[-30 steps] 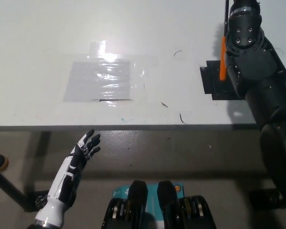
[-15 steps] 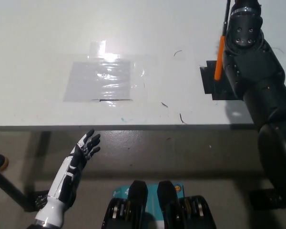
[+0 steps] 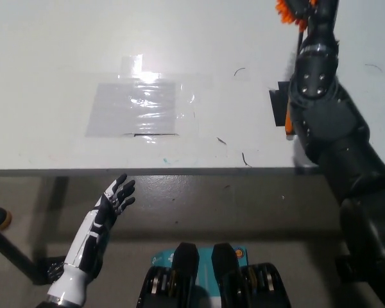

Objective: The robot uses it right hand to pick up an extended orange duster kept in the middle of the desk and presses its handle against the desk to collapse it

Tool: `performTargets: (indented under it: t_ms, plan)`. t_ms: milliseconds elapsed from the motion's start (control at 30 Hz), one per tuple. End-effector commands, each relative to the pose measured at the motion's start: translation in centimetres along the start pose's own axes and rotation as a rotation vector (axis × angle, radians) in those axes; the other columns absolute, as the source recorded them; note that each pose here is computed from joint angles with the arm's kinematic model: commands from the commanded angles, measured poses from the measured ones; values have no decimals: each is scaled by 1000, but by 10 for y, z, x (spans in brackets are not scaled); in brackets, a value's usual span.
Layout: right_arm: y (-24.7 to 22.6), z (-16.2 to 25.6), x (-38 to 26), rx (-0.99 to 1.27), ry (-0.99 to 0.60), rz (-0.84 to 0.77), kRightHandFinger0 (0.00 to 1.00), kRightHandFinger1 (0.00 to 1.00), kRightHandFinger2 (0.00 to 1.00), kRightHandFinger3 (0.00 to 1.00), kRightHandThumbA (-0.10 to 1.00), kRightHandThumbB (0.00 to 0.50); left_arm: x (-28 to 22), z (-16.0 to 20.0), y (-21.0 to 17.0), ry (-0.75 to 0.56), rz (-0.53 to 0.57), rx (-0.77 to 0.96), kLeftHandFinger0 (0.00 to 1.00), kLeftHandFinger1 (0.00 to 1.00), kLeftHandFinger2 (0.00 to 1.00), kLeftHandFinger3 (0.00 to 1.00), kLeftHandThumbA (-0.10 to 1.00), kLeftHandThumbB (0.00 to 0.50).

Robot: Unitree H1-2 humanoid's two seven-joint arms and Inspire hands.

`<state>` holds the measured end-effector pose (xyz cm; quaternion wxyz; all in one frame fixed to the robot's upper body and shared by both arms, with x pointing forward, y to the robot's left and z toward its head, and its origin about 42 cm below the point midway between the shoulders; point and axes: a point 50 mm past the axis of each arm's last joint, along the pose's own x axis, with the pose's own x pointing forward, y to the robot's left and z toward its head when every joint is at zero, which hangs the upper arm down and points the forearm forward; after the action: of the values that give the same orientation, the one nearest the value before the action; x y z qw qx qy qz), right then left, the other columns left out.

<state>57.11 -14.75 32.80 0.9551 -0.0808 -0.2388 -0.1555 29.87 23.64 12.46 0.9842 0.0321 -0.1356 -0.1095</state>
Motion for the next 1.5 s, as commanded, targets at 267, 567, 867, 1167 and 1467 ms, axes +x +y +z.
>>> performTargets:
  t_ms: [267,567,867,1167,1467]
  plan:
    - [10,6,-4,-14,-51,-51,0,20,335,455,-100,116,4,8,3,-67,-11,10,1000,1000,1000,1000,1000,196]
    - [-8,-64,-39,-70,179,100,0,103,412,482,-100,130,6,10,4,-68,-13,15,1000,1000,1000,1000,1000,223]
    - [-56,-137,-81,-163,501,279,0,202,487,255,-100,122,6,10,6,-62,-22,15,1000,1000,1000,1000,1000,213]
    - [-87,-159,-88,-258,669,364,0,22,335,154,-100,138,5,8,5,-61,-20,17,1000,1000,1000,1000,1000,214]
    - [-81,-80,-5,1,373,265,0,203,535,405,-100,108,7,8,3,-63,-21,14,1000,1000,1000,1000,1000,216]
